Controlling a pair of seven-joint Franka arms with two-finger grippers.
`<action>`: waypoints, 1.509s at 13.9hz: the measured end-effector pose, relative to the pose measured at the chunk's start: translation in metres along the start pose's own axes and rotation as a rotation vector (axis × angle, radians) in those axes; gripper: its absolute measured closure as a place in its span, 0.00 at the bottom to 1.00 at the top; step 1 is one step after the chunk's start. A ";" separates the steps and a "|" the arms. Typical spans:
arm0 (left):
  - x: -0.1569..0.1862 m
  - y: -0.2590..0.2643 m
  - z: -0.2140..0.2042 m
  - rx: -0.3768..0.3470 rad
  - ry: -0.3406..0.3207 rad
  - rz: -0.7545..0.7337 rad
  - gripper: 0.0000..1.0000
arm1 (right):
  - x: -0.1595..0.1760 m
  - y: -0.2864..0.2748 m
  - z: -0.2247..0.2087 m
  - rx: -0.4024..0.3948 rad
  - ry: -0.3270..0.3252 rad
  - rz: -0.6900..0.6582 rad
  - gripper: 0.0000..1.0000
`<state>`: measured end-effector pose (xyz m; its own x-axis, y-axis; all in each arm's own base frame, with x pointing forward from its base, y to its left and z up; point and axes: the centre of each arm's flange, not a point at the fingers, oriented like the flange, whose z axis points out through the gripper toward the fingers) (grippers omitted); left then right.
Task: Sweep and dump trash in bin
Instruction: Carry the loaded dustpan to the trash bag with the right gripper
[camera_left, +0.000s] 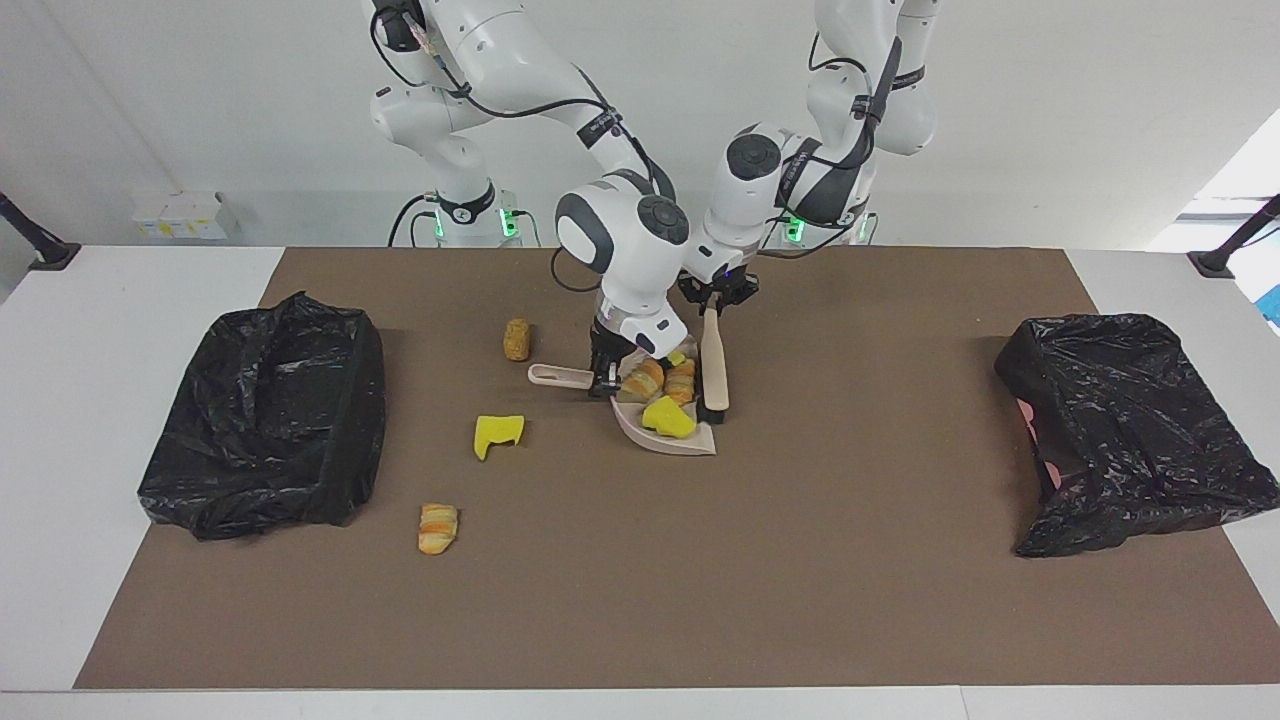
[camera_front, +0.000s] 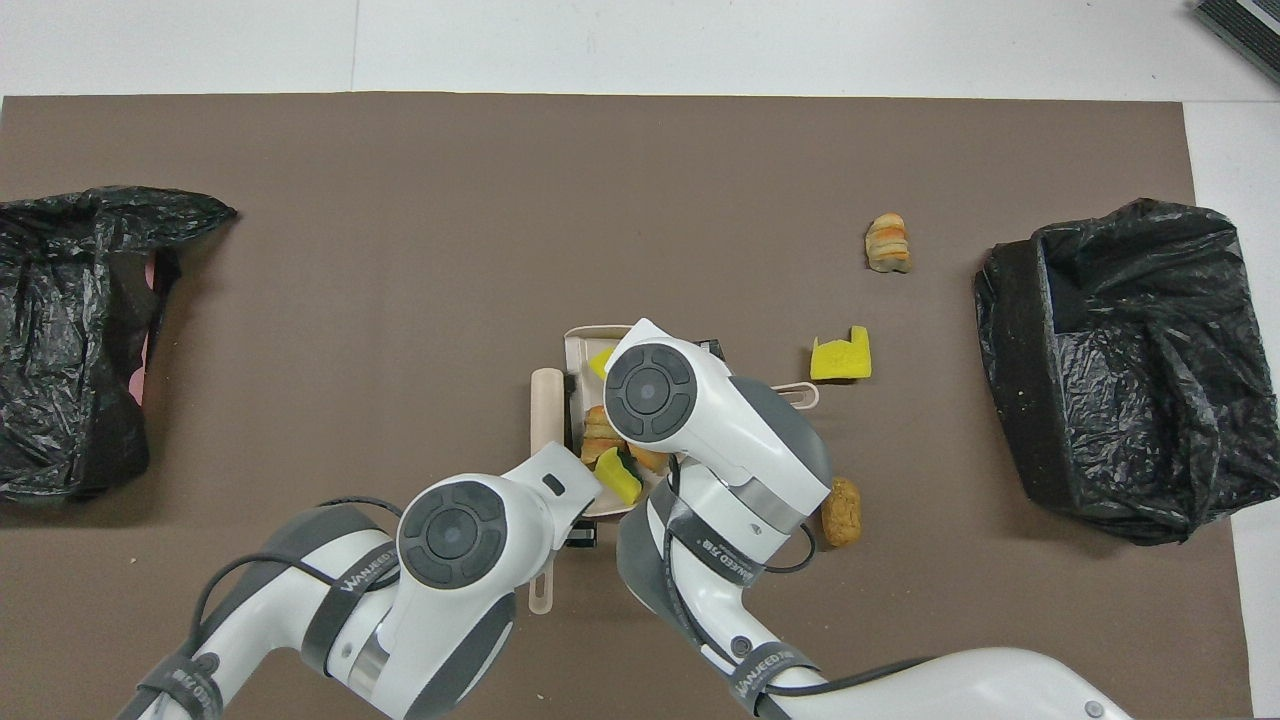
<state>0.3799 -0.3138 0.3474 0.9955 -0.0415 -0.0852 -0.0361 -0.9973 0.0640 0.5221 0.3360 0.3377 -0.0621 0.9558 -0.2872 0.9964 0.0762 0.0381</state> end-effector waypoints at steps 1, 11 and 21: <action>0.009 -0.012 -0.001 -0.002 0.000 -0.024 0.74 | 0.000 0.000 0.000 0.000 0.000 0.000 0.67; 0.023 -0.037 -0.002 0.002 -0.011 -0.075 0.74 | -0.043 0.019 -0.020 -0.030 0.018 0.077 0.67; -0.059 0.042 0.008 0.044 -0.040 -0.092 0.74 | -0.286 0.017 -0.097 -0.013 0.138 0.192 0.67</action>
<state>0.3192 -0.3538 0.3471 0.9905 0.0492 -0.1286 0.0510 -0.9986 0.0106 0.5515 0.0913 0.5136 0.1202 0.9829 -0.1398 0.9899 -0.1080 0.0919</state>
